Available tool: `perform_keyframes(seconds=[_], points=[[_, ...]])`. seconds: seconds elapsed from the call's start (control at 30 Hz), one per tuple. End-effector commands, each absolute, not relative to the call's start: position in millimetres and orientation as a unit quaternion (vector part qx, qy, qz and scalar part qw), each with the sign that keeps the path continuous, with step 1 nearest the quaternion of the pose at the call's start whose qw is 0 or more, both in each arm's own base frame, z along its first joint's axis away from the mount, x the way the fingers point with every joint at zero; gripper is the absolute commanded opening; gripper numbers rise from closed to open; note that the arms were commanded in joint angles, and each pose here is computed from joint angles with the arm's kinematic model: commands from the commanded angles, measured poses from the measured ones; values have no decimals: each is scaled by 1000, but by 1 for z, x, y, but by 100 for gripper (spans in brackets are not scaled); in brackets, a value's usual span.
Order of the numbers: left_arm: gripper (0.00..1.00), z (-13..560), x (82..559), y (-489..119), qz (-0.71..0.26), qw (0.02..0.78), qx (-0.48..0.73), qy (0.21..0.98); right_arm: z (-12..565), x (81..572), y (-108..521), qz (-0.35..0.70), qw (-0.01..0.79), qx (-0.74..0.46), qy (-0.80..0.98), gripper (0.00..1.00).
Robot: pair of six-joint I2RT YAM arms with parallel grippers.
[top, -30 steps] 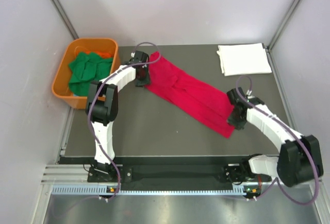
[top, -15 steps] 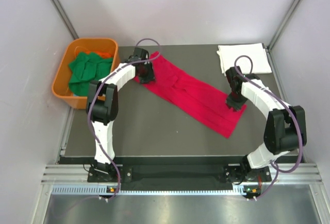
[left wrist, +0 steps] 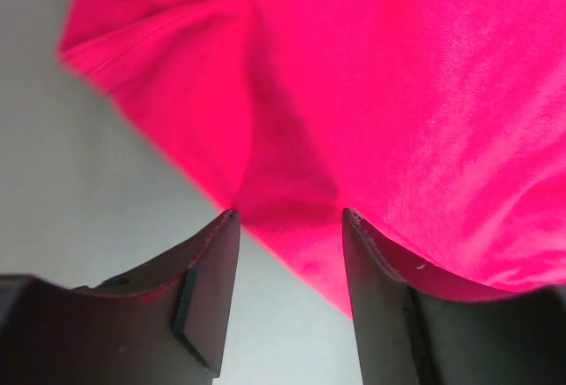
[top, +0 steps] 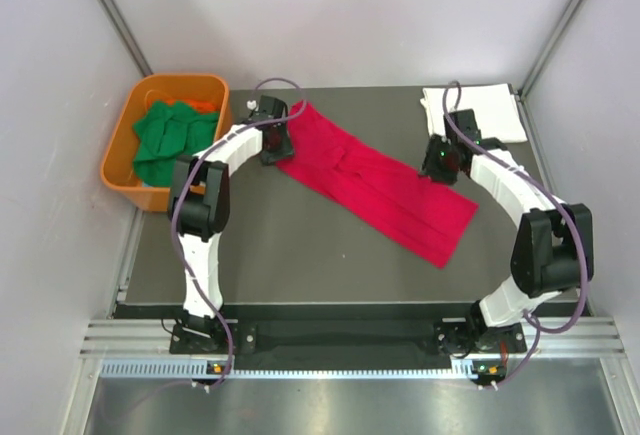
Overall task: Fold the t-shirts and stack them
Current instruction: Fold the tshirt
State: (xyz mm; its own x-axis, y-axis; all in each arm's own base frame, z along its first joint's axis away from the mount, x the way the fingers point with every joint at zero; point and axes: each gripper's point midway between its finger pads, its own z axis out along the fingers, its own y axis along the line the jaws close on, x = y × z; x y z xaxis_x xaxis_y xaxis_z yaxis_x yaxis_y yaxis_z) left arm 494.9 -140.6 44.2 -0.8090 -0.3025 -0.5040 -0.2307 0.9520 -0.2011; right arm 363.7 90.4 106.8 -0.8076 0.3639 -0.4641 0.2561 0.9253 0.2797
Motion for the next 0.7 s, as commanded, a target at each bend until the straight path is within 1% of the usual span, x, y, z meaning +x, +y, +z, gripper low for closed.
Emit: perform_keyframes(seconds=[0.0,0.03,0.07,0.13,0.23,0.33,0.37,0.4,0.43,0.47,0.5,0.53,0.57,0.6,0.63,0.67], points=[[56,105,511,-127,-81,358,-194,910,165,441,131,182,386,18,904,43],[56,107,514,-128,-96,365,-199,905,164,447,133,180,379,12,907,43],[56,104,509,-131,-113,355,-205,905,172,453,131,172,373,10,912,43],[56,100,510,-127,-115,353,-213,904,158,458,118,138,354,32,925,43],[56,87,507,-124,-104,341,-221,908,149,444,96,125,301,121,938,40],[56,78,507,-122,-95,338,-225,909,149,421,94,125,285,146,939,38],[56,74,507,-119,-87,338,-227,909,134,403,91,112,264,150,946,38],[57,74,507,-118,-85,339,-228,909,143,390,92,111,273,149,944,39],[57,74,508,-115,-76,343,-230,908,141,380,92,109,272,145,945,40],[57,74,509,-113,-72,345,-231,907,123,360,91,100,257,136,951,40],[57,74,509,-111,-68,347,-232,906,133,348,95,101,276,108,950,42],[57,73,510,-108,-60,350,-233,905,131,338,98,98,280,91,951,43],[57,70,509,-108,-57,349,-232,906,114,319,102,97,271,71,955,44],[57,70,511,-106,-56,351,-234,905,123,307,115,99,293,49,950,44],[57,69,512,-106,-54,352,-235,905,117,297,116,89,295,49,950,44],[57,65,512,-104,-48,350,-237,905,101,279,118,84,273,50,957,44]])
